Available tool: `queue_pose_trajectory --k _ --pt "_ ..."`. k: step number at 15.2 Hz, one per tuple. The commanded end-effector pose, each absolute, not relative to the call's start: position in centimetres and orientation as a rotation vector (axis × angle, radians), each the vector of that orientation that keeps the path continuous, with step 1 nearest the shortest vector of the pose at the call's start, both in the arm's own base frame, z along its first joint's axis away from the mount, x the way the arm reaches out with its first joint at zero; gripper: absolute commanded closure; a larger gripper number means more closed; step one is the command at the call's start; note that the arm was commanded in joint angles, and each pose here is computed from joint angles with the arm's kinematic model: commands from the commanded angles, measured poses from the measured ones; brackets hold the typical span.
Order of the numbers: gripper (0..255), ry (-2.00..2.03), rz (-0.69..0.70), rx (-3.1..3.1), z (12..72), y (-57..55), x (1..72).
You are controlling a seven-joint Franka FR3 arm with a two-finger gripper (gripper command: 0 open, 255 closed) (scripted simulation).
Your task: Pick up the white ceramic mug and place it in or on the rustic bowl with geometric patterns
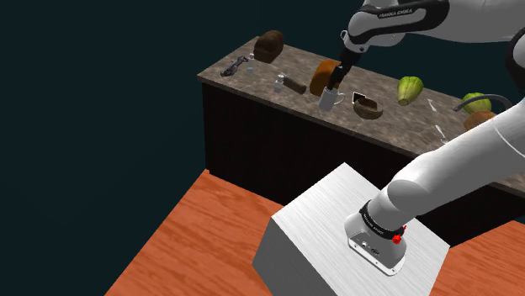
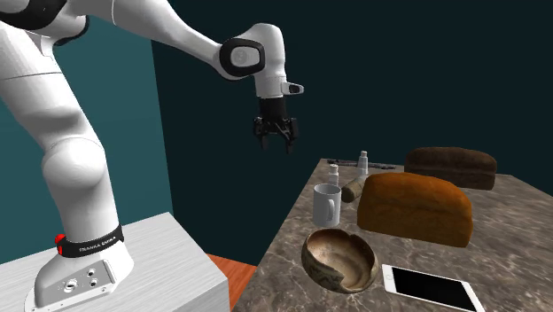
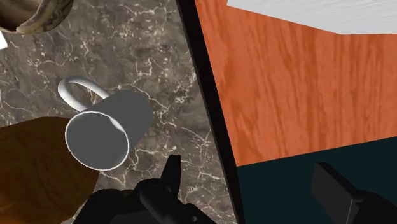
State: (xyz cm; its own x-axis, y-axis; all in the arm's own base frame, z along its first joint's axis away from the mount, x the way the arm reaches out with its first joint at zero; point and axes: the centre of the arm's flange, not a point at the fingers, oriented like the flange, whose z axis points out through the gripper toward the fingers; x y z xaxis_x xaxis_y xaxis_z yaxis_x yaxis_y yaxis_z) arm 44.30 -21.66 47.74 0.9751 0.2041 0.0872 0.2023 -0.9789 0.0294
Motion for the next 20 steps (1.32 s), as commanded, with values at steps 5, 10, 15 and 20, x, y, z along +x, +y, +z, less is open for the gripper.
queue_pose_trajectory --k 5,10,15,20 --pt "0 0.341 0.122 3.108 43.8 -27.6 47.5" --pt "0 0.357 0.107 3.114 40.3 -32.7 50.3" --pt "0 0.358 0.106 3.115 38.0 -33.0 50.6" --pt "0 0.358 0.106 3.115 36.1 -33.0 50.7"
